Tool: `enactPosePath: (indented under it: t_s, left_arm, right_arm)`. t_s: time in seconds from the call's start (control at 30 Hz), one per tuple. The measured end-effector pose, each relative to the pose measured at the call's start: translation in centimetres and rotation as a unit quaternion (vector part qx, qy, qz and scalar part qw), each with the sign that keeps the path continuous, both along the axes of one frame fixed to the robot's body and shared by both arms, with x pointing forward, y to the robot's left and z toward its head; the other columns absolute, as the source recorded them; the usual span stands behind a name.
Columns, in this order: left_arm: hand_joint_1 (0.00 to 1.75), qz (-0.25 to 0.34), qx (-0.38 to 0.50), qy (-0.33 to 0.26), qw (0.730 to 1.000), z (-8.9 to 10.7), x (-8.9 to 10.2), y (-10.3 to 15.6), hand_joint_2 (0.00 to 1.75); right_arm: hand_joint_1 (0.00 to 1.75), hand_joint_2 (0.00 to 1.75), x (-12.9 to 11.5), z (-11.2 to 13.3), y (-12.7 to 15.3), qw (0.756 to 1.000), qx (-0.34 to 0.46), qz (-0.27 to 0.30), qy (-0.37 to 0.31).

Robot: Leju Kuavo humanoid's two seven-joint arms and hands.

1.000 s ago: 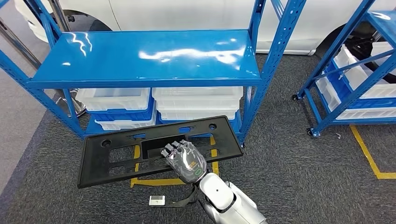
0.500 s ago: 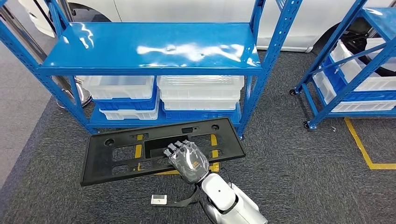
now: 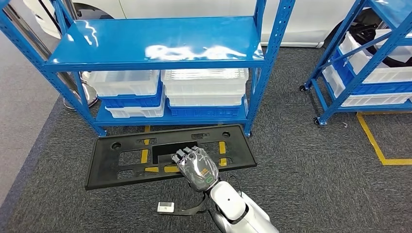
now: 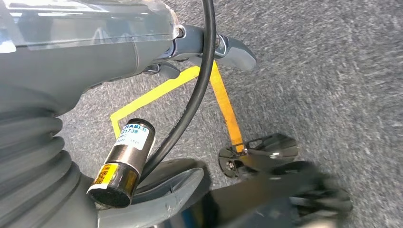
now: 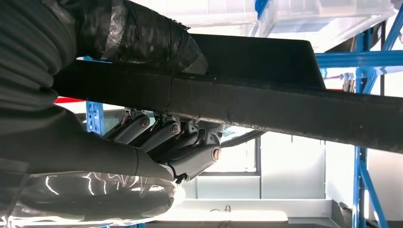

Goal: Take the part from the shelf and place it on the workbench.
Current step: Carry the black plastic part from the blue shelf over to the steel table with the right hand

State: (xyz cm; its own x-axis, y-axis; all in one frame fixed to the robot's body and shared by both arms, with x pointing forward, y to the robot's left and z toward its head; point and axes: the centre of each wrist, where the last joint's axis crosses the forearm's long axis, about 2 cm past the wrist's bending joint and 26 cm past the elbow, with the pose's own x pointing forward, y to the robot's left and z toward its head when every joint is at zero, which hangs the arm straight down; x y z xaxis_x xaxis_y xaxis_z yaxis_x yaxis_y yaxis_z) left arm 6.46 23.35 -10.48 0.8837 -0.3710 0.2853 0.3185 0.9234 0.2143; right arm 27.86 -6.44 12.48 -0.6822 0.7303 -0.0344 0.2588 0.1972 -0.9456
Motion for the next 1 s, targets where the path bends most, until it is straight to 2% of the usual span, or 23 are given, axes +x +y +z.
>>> enactPosePath:
  t_s: [1.0]
  left_arm:
    - [0.00, -0.010, 0.007, 0.002, 1.000, -0.02, -0.26, -0.10, 1.75]
  right_arm:
    - [1.73, 1.75, -0.29, -0.26, -0.19, 1.000, -0.012, -0.008, 0.004]
